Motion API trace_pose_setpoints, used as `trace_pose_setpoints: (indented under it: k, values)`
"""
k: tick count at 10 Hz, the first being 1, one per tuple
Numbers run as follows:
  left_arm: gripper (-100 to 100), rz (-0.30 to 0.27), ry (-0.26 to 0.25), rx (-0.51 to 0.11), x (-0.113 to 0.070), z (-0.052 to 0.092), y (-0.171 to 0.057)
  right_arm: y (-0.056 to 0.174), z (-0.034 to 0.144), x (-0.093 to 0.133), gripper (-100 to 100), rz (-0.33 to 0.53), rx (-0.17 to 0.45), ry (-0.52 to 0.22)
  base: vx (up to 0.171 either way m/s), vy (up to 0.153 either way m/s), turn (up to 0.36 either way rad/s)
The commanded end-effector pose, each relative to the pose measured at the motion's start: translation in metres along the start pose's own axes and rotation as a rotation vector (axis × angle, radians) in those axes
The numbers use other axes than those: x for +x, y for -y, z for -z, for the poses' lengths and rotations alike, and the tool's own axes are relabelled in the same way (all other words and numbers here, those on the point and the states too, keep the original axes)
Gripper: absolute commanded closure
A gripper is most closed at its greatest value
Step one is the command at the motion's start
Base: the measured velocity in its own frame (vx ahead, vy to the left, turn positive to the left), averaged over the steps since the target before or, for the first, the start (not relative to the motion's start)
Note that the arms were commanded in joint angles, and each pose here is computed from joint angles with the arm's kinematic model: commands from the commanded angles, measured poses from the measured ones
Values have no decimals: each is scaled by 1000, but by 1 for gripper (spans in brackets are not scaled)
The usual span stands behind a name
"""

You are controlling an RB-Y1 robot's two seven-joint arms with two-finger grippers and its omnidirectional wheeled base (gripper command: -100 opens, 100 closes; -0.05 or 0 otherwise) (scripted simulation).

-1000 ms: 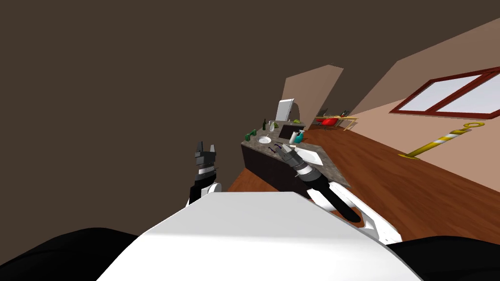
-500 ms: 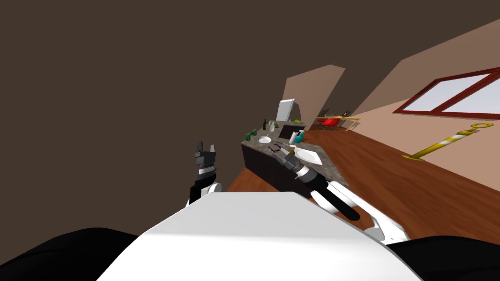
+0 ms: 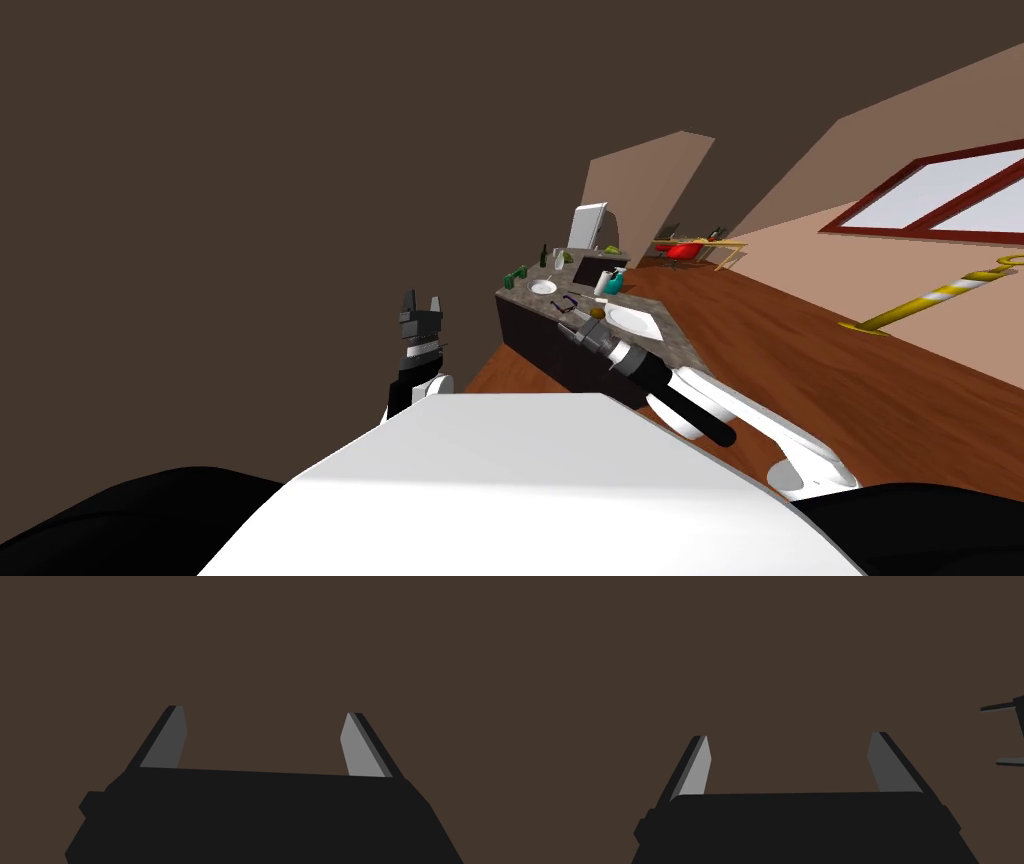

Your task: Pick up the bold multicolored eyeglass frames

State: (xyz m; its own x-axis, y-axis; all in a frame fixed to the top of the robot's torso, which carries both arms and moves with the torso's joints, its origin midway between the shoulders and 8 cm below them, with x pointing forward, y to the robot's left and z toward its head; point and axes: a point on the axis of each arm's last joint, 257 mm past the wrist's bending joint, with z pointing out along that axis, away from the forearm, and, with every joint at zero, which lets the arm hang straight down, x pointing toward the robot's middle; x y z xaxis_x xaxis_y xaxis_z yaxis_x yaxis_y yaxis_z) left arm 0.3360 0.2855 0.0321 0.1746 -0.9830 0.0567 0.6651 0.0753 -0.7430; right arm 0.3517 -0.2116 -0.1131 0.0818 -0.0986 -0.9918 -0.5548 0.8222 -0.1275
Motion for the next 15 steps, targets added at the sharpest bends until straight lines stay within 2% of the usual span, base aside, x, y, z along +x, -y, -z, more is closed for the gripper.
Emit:
trace_pose_setpoints:
  k: [1, 3, 4, 5, 6, 7, 8, 10, 11, 12, 13, 14, 15]
  values:
    - [0, 0, 0, 0, 0, 0, 0, 5, 5, 24, -100, 84, -3, -80, 15, -8, 63]
    - [0, 0, 0, 0, 0, 0, 0, 4, 6, 26, -100, 103, -22, -97, 13, -5, 10]
    - [0, 0, 0, 0, 0, 0, 0, 9, 11, 46, -100, 172, -24, -163, 20, -2, 65]
    - [0, 0, 0, 0, 0, 0, 0, 8, 12, 47, -100, 186, -38, -175, 22, -7, 39]
    - [0, 0, 0, 0, 0, 0, 0, 15, 19, 66, -100, 252, -38, -238, 36, -3, 83]
    - [0, 0, 0, 0, 0, 0, 0, 14, 20, 68, -100, 270, -55, -252, 35, -5, 34]
    - [0, 0, 0, 0, 0, 0, 0, 22, 28, 86, -100, 332, -55, -312, 45, -7, 62]
    - [0, 0, 0, 0, 0, 0, 0, 22, 30, 88, -100, 353, -75, -327, 29, -6, 20]
    - [0, 0, 0, 0, 0, 0, 0, 30, 40, 105, -100, 420, -81, -390, 38, -4, 74]
    - [0, 0, 0, 0, 0, 0, 0, 31, 41, 106, -100, 436, -96, -401, 44, -6, 57]
    - [0, 0, 0, 0, 0, 0, 0, 39, 52, 123, -100, 498, -101, -460, 57, -4, 88]
    - [0, 0, 0, 0, 0, 0, 0, 41, 54, 124, -100, 518, -118, -472, 55, -4, 42]
    - [0, 0, 0, 0, 0, 0, 0, 50, 67, 139, -100, 581, -128, -532, 72, -10, 85]
